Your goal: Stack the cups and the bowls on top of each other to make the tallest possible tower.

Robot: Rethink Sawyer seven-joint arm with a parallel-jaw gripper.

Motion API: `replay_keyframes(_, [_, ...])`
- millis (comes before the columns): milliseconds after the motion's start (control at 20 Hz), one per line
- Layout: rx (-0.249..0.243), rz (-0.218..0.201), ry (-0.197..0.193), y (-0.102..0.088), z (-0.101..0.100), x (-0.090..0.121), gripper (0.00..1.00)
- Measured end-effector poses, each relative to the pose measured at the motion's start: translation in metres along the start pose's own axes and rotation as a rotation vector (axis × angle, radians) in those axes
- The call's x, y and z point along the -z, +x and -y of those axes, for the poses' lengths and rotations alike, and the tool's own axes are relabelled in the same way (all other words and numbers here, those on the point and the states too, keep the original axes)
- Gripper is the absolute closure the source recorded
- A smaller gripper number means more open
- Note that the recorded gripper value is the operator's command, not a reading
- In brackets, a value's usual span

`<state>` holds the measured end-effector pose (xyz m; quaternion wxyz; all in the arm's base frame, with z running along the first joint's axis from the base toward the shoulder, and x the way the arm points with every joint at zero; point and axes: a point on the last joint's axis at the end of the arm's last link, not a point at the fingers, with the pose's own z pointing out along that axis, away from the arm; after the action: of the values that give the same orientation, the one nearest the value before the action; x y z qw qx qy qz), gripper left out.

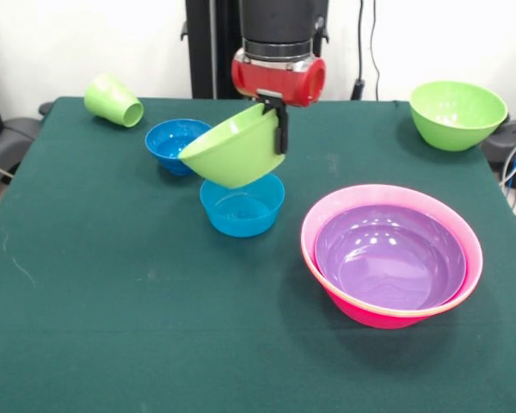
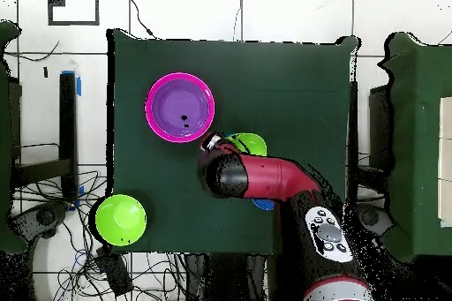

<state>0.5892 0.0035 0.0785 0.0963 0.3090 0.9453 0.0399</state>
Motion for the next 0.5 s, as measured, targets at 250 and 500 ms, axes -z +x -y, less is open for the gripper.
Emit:
replay_keyframes(250, [-0.041, 0.027, -0.004, -0.012, -0.016, 0.008, 1.00])
replay_keyframes(500, [-0.091, 0.040, -0.005, -0.027, -0.025, 0.024, 1.00])
